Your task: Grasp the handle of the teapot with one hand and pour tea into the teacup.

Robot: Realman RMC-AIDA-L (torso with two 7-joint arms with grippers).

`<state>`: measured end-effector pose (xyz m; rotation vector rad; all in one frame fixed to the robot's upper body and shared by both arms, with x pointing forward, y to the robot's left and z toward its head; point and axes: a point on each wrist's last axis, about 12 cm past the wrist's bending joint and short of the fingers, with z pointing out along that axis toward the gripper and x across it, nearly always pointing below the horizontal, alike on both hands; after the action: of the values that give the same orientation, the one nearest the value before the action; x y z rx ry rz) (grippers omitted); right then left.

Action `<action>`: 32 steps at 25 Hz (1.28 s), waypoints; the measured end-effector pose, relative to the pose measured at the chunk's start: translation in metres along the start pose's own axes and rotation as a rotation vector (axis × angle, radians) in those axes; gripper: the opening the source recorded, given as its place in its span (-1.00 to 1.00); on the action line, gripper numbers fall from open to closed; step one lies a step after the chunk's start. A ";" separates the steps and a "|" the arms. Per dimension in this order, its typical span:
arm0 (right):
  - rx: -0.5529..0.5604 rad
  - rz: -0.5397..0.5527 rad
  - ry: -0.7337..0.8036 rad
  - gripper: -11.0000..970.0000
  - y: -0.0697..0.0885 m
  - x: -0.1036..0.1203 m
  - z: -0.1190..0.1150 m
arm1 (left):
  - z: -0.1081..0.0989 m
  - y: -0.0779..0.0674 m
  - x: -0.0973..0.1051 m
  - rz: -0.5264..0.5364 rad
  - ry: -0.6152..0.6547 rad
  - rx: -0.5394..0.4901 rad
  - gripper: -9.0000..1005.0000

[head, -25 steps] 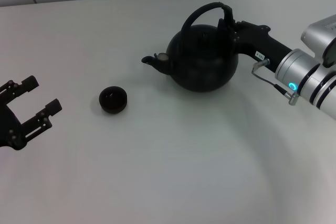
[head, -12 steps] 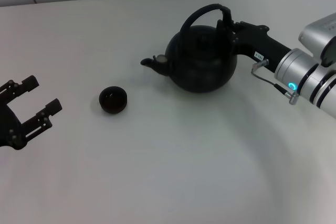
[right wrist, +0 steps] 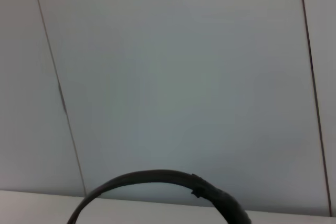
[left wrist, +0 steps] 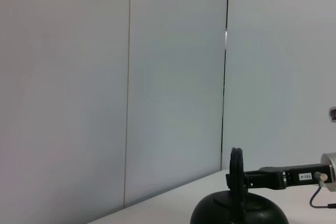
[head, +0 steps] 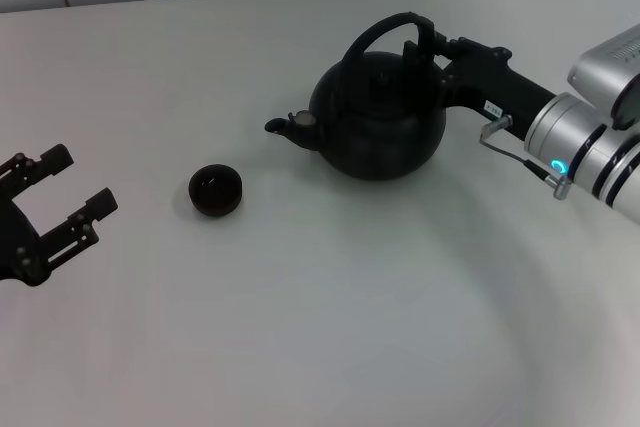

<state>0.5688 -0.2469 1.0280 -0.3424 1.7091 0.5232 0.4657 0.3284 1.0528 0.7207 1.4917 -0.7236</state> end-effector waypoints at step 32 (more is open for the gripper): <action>-0.153 -0.050 -0.294 0.60 0.002 -0.007 -0.081 | -0.005 0.000 -0.001 -0.008 -0.004 0.002 0.39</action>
<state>0.5013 -0.2878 1.0471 -0.3958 1.3772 0.6370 0.4628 0.3319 1.0542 0.7146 1.4912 -0.7321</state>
